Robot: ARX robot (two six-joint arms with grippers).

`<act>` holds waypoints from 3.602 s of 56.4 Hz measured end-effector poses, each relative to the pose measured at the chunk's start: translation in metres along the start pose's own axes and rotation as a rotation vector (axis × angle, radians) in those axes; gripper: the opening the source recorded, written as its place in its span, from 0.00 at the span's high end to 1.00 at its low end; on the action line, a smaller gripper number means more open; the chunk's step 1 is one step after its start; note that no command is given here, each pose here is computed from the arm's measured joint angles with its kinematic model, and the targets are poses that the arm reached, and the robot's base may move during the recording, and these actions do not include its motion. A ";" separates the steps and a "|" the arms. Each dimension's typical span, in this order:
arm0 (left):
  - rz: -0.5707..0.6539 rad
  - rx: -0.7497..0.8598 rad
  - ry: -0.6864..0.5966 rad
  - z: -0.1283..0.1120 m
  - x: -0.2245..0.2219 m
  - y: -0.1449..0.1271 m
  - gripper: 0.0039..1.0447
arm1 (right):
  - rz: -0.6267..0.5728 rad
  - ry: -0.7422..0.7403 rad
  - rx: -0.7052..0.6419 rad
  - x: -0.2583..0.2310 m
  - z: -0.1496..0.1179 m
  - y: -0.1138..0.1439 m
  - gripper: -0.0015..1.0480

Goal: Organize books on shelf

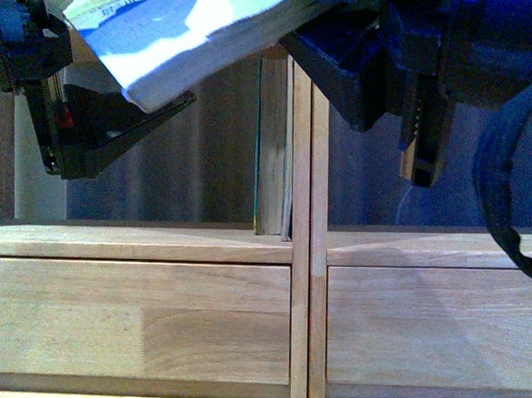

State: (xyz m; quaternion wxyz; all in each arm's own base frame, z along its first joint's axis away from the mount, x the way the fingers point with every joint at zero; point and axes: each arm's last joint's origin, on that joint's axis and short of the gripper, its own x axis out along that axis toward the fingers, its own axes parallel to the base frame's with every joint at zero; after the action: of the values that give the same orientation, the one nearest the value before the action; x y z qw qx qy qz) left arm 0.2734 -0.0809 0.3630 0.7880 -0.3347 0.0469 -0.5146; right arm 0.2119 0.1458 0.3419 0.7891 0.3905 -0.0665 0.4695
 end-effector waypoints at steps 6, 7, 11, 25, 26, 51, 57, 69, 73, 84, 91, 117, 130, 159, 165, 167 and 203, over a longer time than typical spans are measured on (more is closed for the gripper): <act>-0.005 0.007 -0.004 -0.001 -0.001 0.000 0.07 | 0.006 0.007 0.010 0.001 -0.003 0.002 0.93; -0.005 0.008 -0.006 -0.001 -0.001 0.000 0.07 | 0.006 0.008 0.013 0.001 -0.003 0.002 0.93; -0.001 0.008 -0.010 -0.001 -0.002 0.000 0.07 | 0.009 0.009 0.017 0.002 -0.003 0.002 0.93; 0.007 0.018 -0.026 -0.007 -0.011 -0.013 0.36 | 0.015 0.033 0.045 0.005 -0.006 0.000 0.93; 0.006 0.020 -0.026 -0.007 -0.011 -0.014 0.38 | 0.016 0.035 0.047 0.005 -0.006 0.000 0.93; 0.002 0.068 -0.109 -0.004 -0.035 -0.042 0.93 | 0.046 0.071 0.091 -0.001 -0.004 -0.003 0.31; 0.032 0.090 -0.131 0.003 -0.037 -0.035 0.93 | 0.030 0.084 0.078 -0.010 -0.001 -0.005 0.17; 0.241 0.207 -0.168 0.018 -0.037 -0.008 0.93 | -0.077 0.098 -0.033 -0.046 0.018 -0.014 0.07; 0.308 0.264 -0.182 0.024 -0.038 0.000 0.93 | -0.141 0.099 -0.102 -0.060 0.025 -0.016 0.07; 0.511 0.510 -0.211 0.043 -0.029 0.023 0.94 | -0.359 0.110 -0.427 -0.103 0.042 -0.013 0.07; 0.589 0.658 -0.180 0.050 -0.017 0.038 0.94 | -0.471 0.116 -0.649 -0.120 0.047 -0.009 0.07; 0.778 1.060 -0.037 0.077 0.048 0.091 0.94 | -0.521 0.138 -0.998 -0.128 0.048 0.000 0.07; 0.832 1.076 0.011 0.065 0.075 0.120 0.94 | -0.520 0.139 -1.000 -0.128 0.048 0.000 0.07; 0.835 1.145 -0.032 0.066 0.123 0.124 0.94 | -0.520 0.139 -1.000 -0.128 0.048 0.000 0.07; 0.848 1.151 -0.036 0.074 0.132 0.126 0.94 | -0.520 0.139 -1.000 -0.128 0.048 0.000 0.07; 0.852 1.150 -0.036 0.075 0.135 0.127 0.94 | -0.520 0.139 -1.001 -0.128 0.048 0.000 0.07; 0.862 1.163 -0.016 0.044 0.155 0.139 0.94 | -0.520 0.140 -1.002 -0.128 0.048 0.000 0.07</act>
State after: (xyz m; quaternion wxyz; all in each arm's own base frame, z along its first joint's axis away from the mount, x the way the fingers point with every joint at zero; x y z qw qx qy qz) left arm 0.4727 -0.1563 0.3594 0.9718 0.1832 -0.1121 -0.0972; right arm 0.1540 0.0248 0.3141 0.9701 -0.0601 -0.1305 0.1955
